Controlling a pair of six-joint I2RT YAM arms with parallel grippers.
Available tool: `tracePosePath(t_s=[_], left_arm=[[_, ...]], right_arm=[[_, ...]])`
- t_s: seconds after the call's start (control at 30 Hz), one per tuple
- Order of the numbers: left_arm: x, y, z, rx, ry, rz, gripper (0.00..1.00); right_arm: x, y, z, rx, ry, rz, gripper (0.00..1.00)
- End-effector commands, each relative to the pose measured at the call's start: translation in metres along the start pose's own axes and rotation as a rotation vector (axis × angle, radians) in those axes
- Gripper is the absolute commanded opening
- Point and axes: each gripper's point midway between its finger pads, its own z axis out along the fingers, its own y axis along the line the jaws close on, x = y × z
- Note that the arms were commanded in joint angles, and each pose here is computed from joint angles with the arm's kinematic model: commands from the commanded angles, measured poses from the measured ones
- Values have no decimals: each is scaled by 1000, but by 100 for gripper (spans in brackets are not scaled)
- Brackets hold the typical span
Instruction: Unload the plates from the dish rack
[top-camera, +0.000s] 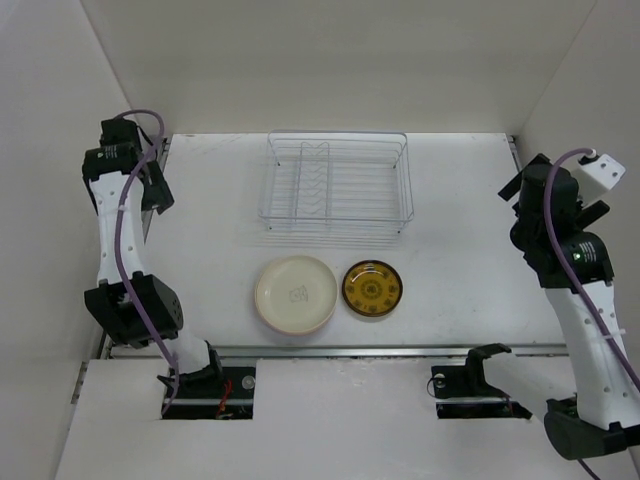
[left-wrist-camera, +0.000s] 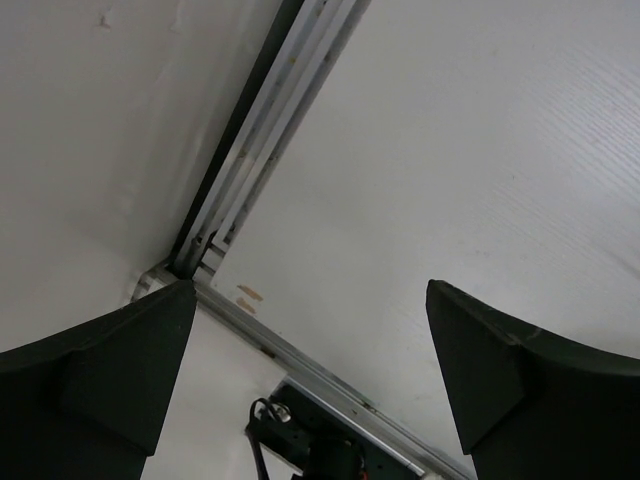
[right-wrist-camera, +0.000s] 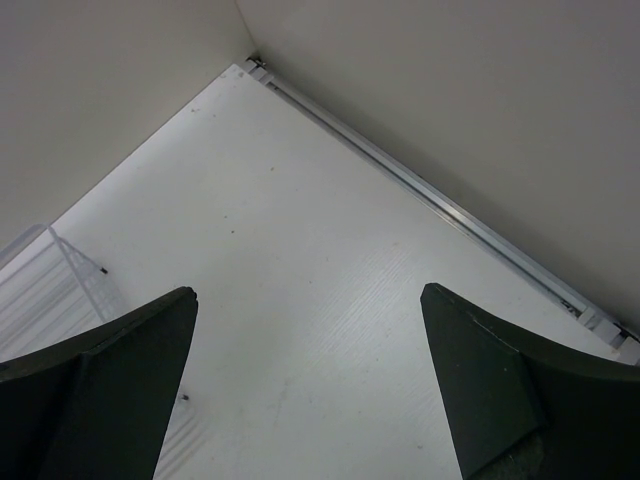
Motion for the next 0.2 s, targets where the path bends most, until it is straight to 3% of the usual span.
tracePosePath(t_s=[0.0, 0.17], left_arm=[[7, 10, -15, -12, -21, 13, 100], [12, 9, -20, 8, -27, 10, 100]], right_arm=[[-14, 3, -5, -36, -44, 84, 100], [-12, 8, -7, -67, -32, 103, 100]])
